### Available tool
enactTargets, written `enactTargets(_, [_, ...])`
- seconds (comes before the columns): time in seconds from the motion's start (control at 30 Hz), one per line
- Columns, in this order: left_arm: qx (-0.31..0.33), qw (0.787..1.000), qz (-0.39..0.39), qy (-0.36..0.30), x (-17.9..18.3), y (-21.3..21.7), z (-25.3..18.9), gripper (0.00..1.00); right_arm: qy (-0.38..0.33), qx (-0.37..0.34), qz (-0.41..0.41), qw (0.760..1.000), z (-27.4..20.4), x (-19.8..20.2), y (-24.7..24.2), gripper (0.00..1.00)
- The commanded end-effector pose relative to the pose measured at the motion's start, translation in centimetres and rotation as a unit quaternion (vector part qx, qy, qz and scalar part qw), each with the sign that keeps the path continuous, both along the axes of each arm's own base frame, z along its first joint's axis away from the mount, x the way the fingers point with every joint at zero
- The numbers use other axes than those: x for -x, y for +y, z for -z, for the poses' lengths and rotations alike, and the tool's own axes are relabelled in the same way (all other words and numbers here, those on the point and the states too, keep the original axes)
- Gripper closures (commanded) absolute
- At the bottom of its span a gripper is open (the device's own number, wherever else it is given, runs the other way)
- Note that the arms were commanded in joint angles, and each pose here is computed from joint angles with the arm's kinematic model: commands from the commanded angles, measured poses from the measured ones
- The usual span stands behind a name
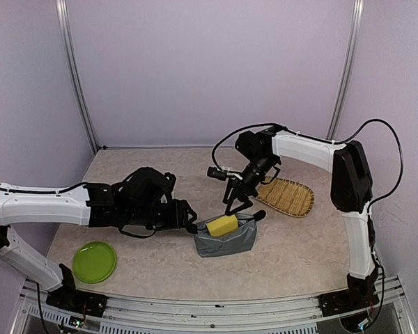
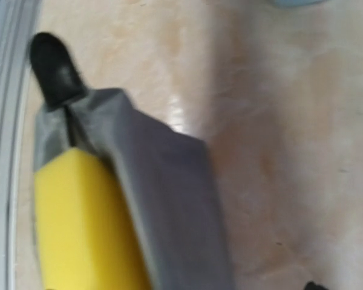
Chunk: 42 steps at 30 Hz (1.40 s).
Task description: Sort the hair-cutting tools
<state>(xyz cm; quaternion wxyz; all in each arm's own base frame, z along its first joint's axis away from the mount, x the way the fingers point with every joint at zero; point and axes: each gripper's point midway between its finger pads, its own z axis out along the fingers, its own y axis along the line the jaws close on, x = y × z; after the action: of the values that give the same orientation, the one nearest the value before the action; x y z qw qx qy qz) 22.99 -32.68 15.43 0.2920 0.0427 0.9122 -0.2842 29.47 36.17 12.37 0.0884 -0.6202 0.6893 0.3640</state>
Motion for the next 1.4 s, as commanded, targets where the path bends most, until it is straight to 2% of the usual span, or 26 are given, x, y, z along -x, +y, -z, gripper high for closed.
enactTargets(0.0, [0.01, 0.998, -0.002, 0.055, 0.9, -0.4, 2.1, 0.37, 0.038, 0.006, -0.029, 0.999, 0.2, 2.0, 0.4, 0.14])
enactTargets(0.13, [0.013, 0.997, 0.013, 0.07, 1.2, -1.0, 3.1, 0.46, 0.072, 0.006, -0.036, 0.997, 0.4, 2.9, 0.5, 0.16])
enactTargets(0.27, [0.02, 0.996, 0.027, 0.078, 1.4, -1.6, 3.5, 0.54, 0.076, 0.019, -0.041, 0.996, 1.3, 3.5, 0.4, 0.19])
enactTargets(0.5, [0.029, 0.995, 0.042, 0.08, 1.4, -2.4, 4.1, 0.67, 0.102, 0.033, -0.036, 0.994, 2.5, 3.7, 0.6, 0.35])
enactTargets(0.63, [0.033, 0.995, 0.046, 0.076, 1.3, -2.7, 4.1, 0.77, 0.115, 0.036, -0.034, 0.992, 3.0, 3.9, 0.8, 0.39])
enactTargets(0.73, [0.039, 0.996, 0.05, 0.07, 1.2, -2.9, 4.0, 0.84, 0.114, 0.041, -0.036, 0.992, 3.5, 4.3, 1.0, 0.44])
enactTargets(0.9, [0.045, 0.995, 0.052, 0.066, 1.3, -2.9, 4.1, 0.9, 0.105, 0.06, -0.035, 0.992, 4.8, 5.0, 1.2, 0.54])
enactTargets(1.03, [0.06, 0.995, 0.047, 0.057, 1.3, -2.7, 3.7, 1.0, 0.09, 0.083, -0.024, 0.992, 6.2, 5.2, 1.1, 0.6])
enactTargets(1.1, [0.071, 0.995, 0.045, 0.048, 1.3, -2.4, 3.4, 1.0, 0.077, 0.088, -0.01, 0.993, 6.7, 5.0, 1.2, 0.65])
enactTargets(1.23, [0.084, 0.995, 0.043, 0.029, 1.5, -1.8, 2.2, 1.0, 0.049, 0.139, 0.042, 0.988, 8.6, 3.2, 0.3, 0.84])
enactTargets(1.37, [0.115, 0.993, 0.036, -0.007, 1.5, -1.1, 0.1, 1.0, 0.008, 0.18, 0.076, 0.981, 9.4, 1.8, -0.7, 0.85])
